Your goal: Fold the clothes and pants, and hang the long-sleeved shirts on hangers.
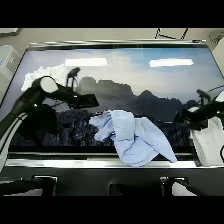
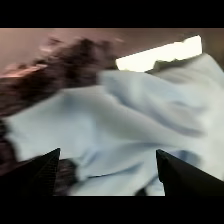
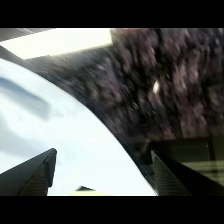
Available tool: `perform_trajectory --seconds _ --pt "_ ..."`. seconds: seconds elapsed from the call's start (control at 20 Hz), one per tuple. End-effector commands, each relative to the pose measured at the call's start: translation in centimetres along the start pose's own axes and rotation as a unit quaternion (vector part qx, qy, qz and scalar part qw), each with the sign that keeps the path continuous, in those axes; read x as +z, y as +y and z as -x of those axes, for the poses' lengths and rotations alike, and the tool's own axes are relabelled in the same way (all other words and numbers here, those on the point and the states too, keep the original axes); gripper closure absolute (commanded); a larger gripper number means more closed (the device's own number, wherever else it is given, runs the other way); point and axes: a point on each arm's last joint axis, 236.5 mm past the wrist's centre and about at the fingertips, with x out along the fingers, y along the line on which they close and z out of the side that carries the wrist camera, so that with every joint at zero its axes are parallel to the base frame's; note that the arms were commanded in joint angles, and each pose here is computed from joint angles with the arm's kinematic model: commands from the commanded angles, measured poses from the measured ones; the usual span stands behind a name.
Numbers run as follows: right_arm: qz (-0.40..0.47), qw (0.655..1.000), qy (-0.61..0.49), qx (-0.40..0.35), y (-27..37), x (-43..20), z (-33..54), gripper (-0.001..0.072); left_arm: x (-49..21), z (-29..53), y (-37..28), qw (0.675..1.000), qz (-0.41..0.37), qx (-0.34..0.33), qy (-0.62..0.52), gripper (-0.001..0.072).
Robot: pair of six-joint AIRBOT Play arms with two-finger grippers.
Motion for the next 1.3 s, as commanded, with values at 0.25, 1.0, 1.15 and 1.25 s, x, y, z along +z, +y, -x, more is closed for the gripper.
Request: perform_trajectory --seconds 0.25,1.0,1.15,1.25 --pt "-0.059 0.989 0.138 0.008 -3.7 -7.9 -5.7 0.0005 -6.2 -8.2 8.8 0.985 0.128 -0.022 0.115 -0.0002" --pt "-0.109 0.978 0.144 0.107 0.5 -10.5 -10.8 0.0001 -4.2 -10.9 5.7 0.992 0.104 -0.045 0.062 0.0688" --pt "-0.138 0.973 0.115 0.147 2.3 -9.2 -11.4 0.0188 -3.4 -9.5 4.8 0.994 0.084 -0.051 0.043 0.0687" --pt "-0.141 0.967 0.101 0.185 3.9 -8.1 -10.6 0.066 -2.6 -8.2 4.0 0.996 0.069 -0.055 0.026 0.0688"
